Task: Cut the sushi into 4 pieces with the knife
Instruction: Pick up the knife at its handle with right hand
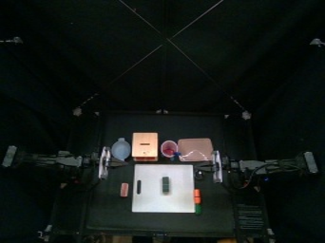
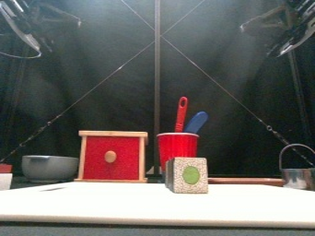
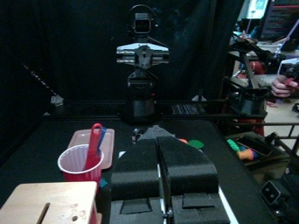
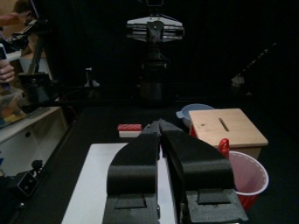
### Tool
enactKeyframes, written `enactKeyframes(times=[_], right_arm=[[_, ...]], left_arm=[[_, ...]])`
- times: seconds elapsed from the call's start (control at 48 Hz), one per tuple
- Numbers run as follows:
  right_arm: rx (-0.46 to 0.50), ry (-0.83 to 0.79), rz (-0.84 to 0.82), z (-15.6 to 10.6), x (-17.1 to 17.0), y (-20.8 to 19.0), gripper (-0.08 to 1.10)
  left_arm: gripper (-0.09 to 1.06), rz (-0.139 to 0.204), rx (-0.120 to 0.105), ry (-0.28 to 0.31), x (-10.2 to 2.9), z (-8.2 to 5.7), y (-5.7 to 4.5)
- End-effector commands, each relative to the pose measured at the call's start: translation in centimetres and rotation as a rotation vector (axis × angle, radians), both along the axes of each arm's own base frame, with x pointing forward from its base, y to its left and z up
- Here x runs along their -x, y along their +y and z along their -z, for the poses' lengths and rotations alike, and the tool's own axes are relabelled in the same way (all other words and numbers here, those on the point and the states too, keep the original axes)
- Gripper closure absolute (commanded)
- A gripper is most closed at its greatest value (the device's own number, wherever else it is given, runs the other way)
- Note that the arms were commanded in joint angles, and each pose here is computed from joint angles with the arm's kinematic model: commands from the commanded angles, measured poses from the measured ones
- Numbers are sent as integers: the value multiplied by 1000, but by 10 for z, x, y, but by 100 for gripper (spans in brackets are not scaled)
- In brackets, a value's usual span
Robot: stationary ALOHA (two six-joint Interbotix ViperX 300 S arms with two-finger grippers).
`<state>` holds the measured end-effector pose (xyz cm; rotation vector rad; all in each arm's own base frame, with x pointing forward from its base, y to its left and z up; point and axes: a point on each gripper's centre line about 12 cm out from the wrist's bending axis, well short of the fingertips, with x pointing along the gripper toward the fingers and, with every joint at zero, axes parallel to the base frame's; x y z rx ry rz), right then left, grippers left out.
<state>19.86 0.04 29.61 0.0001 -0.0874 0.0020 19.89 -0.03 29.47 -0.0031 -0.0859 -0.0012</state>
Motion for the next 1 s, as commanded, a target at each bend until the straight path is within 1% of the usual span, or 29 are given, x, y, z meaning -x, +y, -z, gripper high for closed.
enactKeyframes(times=[0.021, 0.104, 0.146, 0.229, 0.312, 0.438, 0.542, 0.646, 0.75, 0.854, 0.917, 1.0], right_arm=[[-21, 11, 22, 2, -5, -4, 104], [-53, 36, 36, 6, -11, -7, 100], [-72, 54, 45, 9, -14, -9, 99], [-112, 94, 59, 16, -24, -11, 99], [-158, 135, 66, 23, -34, -12, 99], [-229, 184, 93, 28, -51, -15, 98], [-292, 162, 115, 12, -66, -20, 98], [-374, 137, 178, -16, -80, -39, 97], [-468, 161, 234, -37, -92, -61, 95], [-570, 233, 260, -50, -103, -79, 88], [-602, 276, 261, -56, -108, -85, 82], [-613, 322, 254, -62, -116, -91, 72]], left_arm=[[104, -14, 7, -5, -8, 6, 3], [101, -17, 20, -11, -13, 8, 3], [100, -17, 25, -3, -16, 10, 3], [100, -17, 30, 20, -25, 15, 3], [100, -16, 30, 60, -35, 23, 3], [99, -18, 32, 97, -49, 32, 3], [99, -22, 33, 117, -61, 37, 3], [99, -27, 32, 133, -69, 43, 5], [99, -31, 32, 170, -75, 53, 6], [99, -36, 32, 192, -78, 59, 7], [99, -41, 33, 198, -77, 61, 8], [99, -50, 34, 202, -77, 62, 11]])
